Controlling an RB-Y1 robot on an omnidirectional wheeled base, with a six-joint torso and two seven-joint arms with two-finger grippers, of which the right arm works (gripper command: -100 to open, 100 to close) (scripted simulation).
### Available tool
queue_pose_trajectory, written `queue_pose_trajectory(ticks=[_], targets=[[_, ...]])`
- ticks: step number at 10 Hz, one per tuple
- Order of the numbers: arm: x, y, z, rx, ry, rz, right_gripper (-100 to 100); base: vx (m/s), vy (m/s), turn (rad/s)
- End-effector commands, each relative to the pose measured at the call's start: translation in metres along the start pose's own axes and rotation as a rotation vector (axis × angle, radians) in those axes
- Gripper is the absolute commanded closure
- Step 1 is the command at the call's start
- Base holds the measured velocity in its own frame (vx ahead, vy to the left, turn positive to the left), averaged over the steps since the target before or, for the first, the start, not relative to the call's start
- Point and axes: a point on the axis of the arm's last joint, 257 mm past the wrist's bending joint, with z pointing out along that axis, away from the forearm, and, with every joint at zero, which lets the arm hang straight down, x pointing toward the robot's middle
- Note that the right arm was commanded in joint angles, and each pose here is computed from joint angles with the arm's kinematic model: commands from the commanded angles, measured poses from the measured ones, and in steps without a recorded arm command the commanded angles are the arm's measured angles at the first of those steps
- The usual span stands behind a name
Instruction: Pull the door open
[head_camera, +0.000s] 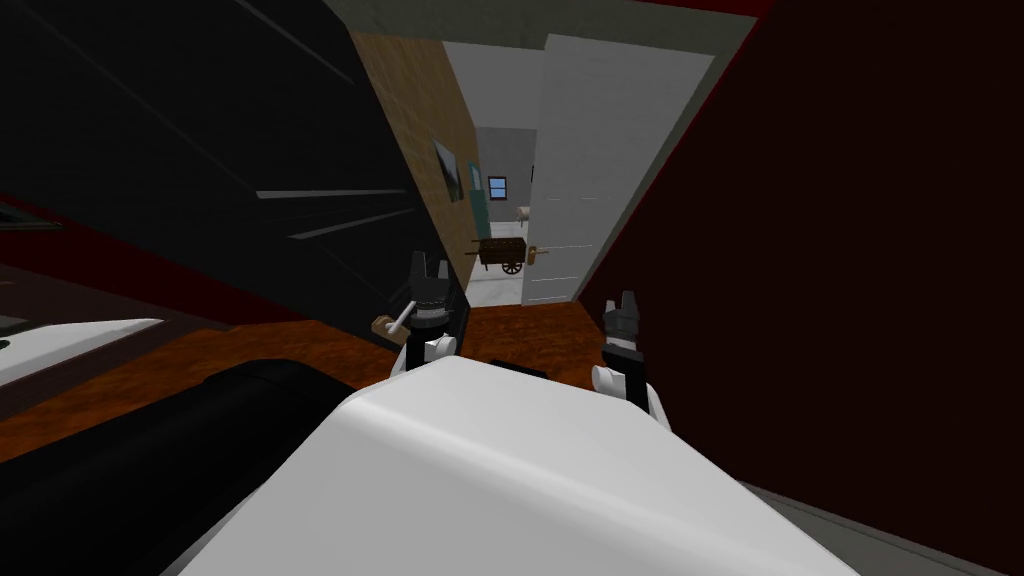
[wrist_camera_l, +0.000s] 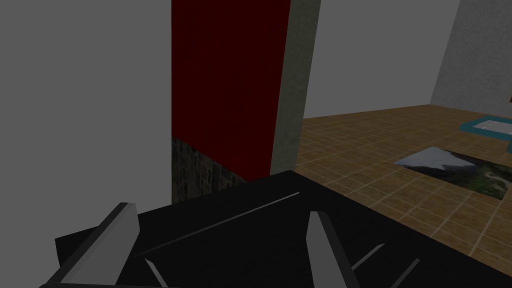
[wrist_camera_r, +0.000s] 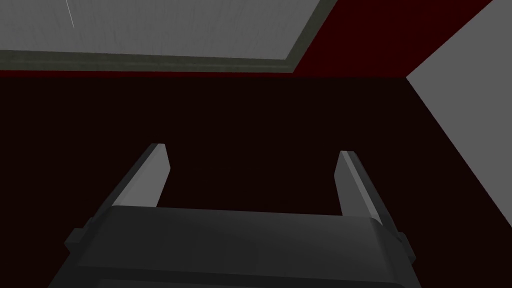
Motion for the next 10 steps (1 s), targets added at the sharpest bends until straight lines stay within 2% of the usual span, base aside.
queue_pose_trajectory(ticks=[1, 10], targets=[[0.003, -0.011, 0.0024, 0.017, 0.009, 0.011, -100, 0.104, 0.018, 0.082], [0.02, -0.074, 0.0128, 0.118, 0.057, 0.071, -100, 0.102, 0.01, 0.077]])
